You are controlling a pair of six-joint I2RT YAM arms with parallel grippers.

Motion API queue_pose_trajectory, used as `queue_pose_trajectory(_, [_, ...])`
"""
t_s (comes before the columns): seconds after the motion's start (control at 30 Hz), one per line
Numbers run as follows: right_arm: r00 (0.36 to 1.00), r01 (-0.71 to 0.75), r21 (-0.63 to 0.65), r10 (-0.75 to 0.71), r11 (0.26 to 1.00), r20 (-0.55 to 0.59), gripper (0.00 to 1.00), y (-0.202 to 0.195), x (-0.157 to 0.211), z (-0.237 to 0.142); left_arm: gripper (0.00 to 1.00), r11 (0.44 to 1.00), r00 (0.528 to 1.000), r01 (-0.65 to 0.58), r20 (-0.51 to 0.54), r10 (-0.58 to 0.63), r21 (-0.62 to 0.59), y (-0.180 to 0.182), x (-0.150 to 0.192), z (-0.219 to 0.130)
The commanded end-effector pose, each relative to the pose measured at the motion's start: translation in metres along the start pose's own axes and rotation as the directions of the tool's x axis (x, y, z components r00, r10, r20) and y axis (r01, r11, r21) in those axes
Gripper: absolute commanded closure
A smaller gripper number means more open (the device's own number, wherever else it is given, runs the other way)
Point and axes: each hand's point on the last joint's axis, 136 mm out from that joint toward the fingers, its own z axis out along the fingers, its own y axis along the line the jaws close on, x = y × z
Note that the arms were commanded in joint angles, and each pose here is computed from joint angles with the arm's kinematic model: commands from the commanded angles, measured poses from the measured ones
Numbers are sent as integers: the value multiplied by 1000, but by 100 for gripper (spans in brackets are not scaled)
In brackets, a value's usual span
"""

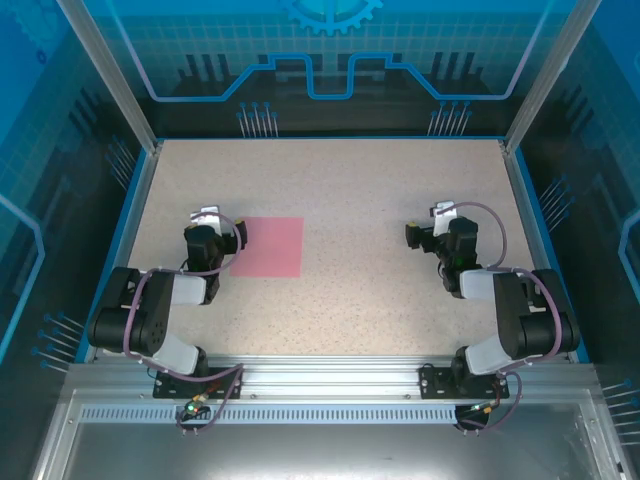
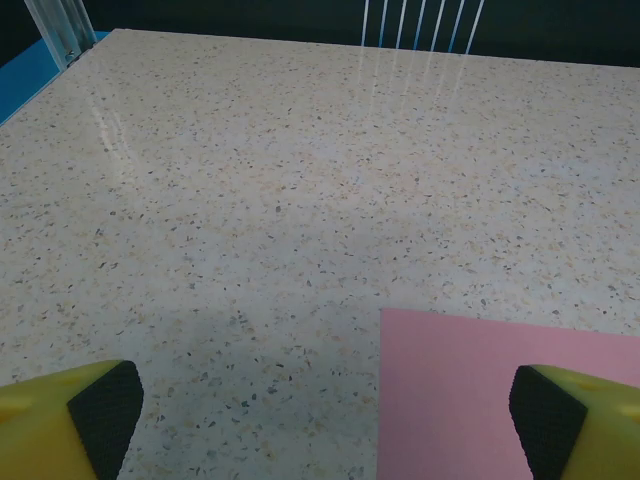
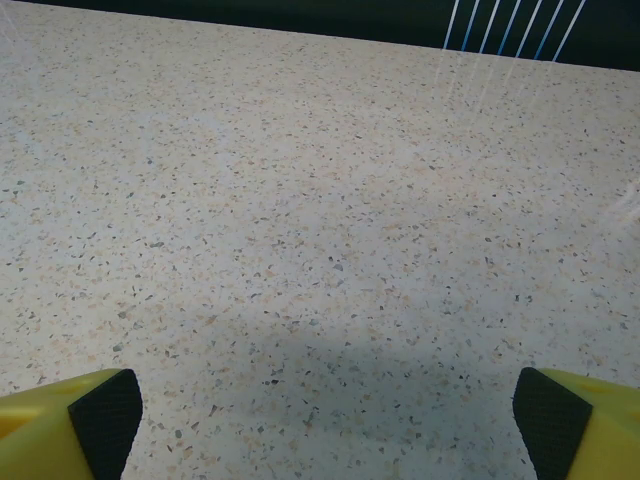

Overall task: Fold a paper plane with a square sheet of paper (fold left side to right side)
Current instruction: Pick up the square sheet of paper from the center of the table.

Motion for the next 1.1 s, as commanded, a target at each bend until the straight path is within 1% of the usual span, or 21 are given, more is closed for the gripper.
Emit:
queue_pose_trajectory(0.0, [1000,-1,-1,1,1000,29,0,-1,-6,0,1,1000,1000,19,15,-19,13,-1,-8,2])
queue_pose_trajectory(0.87, [999,-10,-21,10,1000,34,1,-1,-7,0,2,1000,1000,20,15,-20,10,-1,-8,2])
queue_pose_trajectory(0.97, [999,-44,48,44,998,-3,1,-14,-17,-3,2,999,1000,27,-1,-28,-30,5,-22,-3])
queue_pose_trajectory(1.03, [993,-77,50,81,996,-82,1,-15,-28,-9,1,996,994,55,-89,-61,-63,8,-34,-13])
queue_pose_trajectory(1.07, [989,-105,30,107,994,-101,1,-12,-36,-12,2,996,990,71,-120,-76,-47,4,-41,-19])
